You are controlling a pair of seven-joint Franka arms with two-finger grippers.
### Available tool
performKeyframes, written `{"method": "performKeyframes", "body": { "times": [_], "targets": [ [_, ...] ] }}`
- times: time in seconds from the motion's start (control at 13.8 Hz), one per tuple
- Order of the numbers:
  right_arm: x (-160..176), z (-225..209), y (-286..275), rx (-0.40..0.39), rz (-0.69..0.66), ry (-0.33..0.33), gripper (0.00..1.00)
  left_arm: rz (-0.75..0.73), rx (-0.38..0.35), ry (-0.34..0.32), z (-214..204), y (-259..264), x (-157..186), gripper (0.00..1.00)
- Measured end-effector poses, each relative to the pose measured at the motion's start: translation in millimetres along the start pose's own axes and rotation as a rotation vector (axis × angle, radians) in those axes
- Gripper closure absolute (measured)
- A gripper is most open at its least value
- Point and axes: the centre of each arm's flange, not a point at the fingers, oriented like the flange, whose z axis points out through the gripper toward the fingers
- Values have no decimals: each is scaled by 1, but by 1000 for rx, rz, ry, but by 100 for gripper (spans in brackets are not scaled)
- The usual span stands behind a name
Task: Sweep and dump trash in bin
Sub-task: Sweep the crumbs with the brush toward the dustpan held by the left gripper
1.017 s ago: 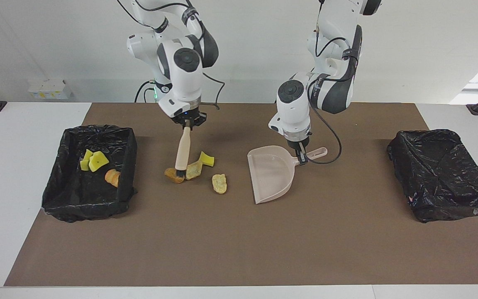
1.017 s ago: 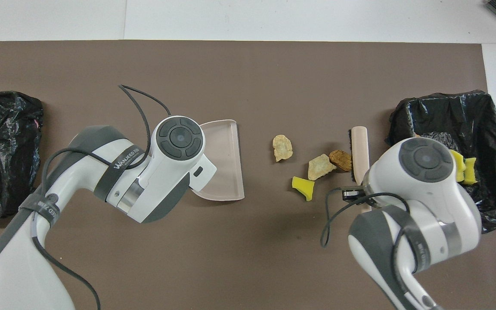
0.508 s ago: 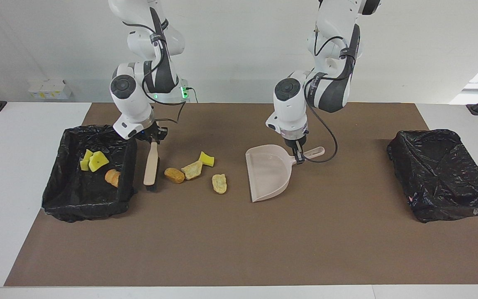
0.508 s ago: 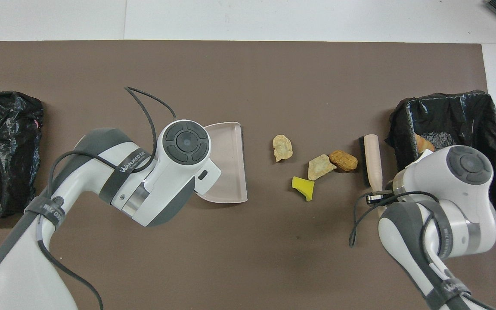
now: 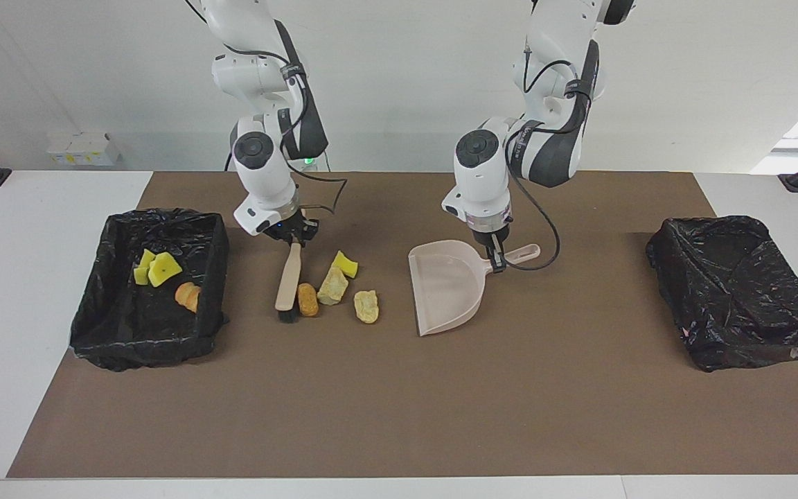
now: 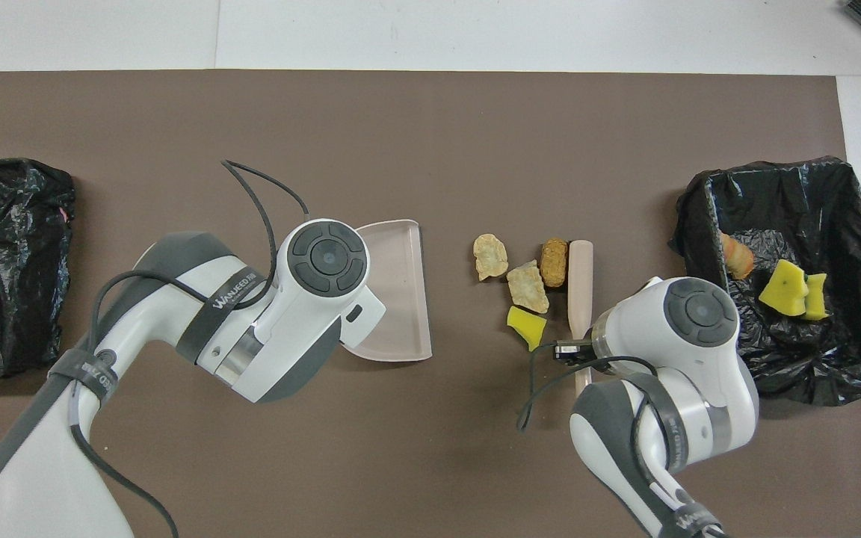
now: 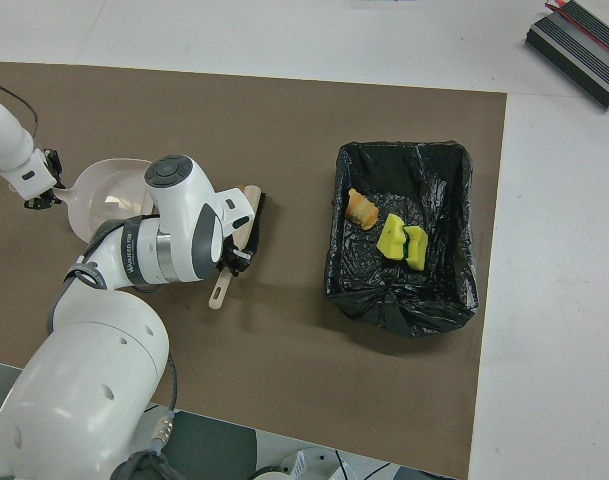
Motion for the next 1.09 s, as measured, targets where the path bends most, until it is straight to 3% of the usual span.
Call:
{"method": "performKeyframes", "body": {
  "times": [0.36, 0.8, 1.09],
  "targets": [
    [-5, 7, -62, 6, 46, -9, 74, 6, -26, 4, 5, 29, 5, 68],
    [-24, 11, -147, 41, -51, -20, 74, -8, -28, 6, 10, 34, 3, 68],
    [-40, 11, -197, 116, -76, -54, 74, -24, -28, 7, 14, 37, 1, 68]
  ]
}}
